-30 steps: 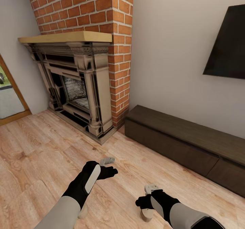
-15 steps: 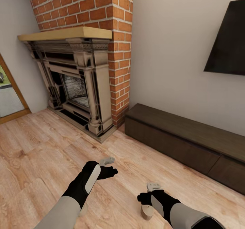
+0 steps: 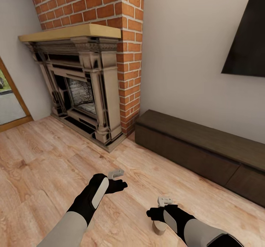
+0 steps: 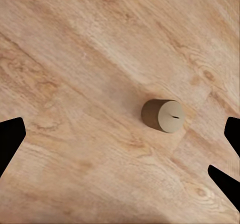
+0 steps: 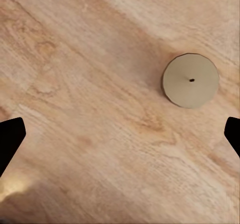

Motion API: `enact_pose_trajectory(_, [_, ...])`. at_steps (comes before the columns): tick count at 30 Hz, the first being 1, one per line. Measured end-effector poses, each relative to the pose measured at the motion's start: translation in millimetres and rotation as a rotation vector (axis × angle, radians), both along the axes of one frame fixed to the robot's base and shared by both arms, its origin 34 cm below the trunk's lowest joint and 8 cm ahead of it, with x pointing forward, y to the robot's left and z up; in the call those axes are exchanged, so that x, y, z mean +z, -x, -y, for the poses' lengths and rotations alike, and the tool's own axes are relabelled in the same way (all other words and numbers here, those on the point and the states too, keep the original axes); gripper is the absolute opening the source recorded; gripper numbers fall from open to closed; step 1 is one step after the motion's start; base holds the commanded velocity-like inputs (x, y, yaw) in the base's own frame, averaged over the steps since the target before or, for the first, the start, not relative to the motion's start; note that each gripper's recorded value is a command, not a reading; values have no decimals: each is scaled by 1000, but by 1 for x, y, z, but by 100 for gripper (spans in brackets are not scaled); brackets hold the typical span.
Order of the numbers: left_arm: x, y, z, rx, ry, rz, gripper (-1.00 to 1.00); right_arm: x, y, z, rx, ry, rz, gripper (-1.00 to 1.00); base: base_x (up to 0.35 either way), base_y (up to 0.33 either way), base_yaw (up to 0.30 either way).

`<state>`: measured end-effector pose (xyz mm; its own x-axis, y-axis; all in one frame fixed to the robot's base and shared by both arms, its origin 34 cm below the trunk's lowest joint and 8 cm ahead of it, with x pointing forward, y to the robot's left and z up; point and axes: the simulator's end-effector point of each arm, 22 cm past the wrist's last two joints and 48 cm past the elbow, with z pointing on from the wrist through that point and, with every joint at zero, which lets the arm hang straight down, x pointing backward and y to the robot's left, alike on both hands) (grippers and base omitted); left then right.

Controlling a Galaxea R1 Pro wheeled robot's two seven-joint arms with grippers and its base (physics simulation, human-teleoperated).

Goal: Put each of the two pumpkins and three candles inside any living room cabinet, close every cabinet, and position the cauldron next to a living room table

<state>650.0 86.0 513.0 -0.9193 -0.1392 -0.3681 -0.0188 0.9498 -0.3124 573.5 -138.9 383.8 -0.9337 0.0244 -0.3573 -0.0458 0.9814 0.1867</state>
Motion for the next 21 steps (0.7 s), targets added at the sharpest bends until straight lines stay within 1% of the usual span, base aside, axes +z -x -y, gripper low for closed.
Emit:
enact_pose_trajectory(7, [-15,3,0,0,0,0,100,-15,3,0,1,-1,1,100,0,0,-4])
enact_pose_trajectory(9, [-19,4,0,0,0,0,100,-19,3,-1,1,-2,2,100,0,0,-98])
enact_pose_trajectory(12, [-25,5,0,0,0,0,100,-25,5,0,1,-2,2,100,0,0,-205])
enact_pose_trajectory(19, [-40,8,0,0,1,1,100,-40,8,-1,2,-3,3,100,0,0,-285])
enact_pose_trajectory(21, [-40,8,0,0,1,1,100,-40,8,-1,2,-3,3,100,0,0,-293])
